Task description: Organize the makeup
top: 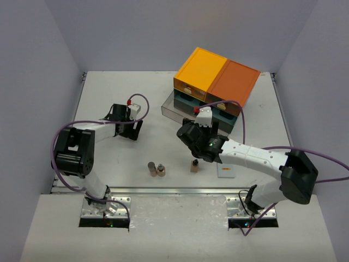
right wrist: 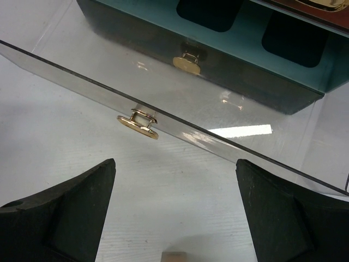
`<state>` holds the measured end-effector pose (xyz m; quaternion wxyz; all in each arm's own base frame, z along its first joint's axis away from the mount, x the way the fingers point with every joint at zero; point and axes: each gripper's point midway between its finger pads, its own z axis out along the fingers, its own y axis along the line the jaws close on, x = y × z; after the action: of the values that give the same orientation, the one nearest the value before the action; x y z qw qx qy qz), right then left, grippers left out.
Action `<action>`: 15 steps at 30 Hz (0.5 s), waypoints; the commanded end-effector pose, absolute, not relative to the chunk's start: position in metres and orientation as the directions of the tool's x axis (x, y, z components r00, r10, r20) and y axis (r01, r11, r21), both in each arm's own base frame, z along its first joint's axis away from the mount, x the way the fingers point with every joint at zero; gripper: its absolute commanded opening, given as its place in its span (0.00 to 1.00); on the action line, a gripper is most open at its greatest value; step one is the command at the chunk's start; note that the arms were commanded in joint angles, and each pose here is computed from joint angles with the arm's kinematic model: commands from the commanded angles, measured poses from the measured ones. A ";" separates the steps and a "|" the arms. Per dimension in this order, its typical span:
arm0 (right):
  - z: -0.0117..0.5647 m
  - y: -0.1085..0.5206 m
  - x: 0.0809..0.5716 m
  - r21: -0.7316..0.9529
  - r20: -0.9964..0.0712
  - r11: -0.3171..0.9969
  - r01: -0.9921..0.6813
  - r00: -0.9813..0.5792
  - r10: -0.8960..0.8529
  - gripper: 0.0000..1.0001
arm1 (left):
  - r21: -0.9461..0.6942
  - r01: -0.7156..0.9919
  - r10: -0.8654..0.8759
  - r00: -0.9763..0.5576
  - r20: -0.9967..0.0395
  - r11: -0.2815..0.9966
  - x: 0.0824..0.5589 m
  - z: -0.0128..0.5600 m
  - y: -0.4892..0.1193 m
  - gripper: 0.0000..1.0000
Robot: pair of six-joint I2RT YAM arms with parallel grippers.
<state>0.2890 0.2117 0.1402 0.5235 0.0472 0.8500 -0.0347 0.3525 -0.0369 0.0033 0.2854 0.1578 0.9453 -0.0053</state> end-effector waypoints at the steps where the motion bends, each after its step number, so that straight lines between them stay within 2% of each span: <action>1: 0.161 0.205 0.290 0.019 -0.919 0.990 0.143 -0.388 0.074 0.91 | 0.068 0.345 0.346 -0.866 -0.362 0.936 0.302 -0.030 -0.024 0.15; 2: 0.162 0.205 0.290 0.017 -0.919 0.990 0.142 -0.388 0.072 0.91 | 0.065 0.347 0.346 -0.862 -0.370 0.935 0.304 -0.027 -0.026 0.05; 3: 0.163 0.205 0.289 0.020 -0.919 0.990 0.138 -0.387 0.073 0.91 | 0.061 0.348 0.343 -0.855 -0.390 0.936 0.308 -0.021 -0.028 0.01; 6: 0.168 0.205 0.286 0.024 -0.919 0.993 0.114 -0.388 0.067 0.91 | 0.044 0.351 0.334 -0.836 -0.436 0.935 0.316 -0.005 -0.034 0.00; 13: 0.181 0.226 0.276 0.009 -0.907 0.994 -0.110 -0.420 -0.038 0.91 | 0.019 0.380 0.302 -0.703 -0.644 0.925 0.348 0.095 -0.055 0.00; 15: 0.187 0.228 0.268 0.032 -0.901 0.986 -0.165 -0.432 -0.043 0.91 | 0.014 0.398 0.287 -0.636 -0.717 0.917 0.356 0.138 -0.064 0.00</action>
<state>0.2780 0.2163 0.1700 0.5301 -0.0105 0.8478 0.0101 0.3256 -0.0456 0.0424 0.2699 0.1802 0.9451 -0.0377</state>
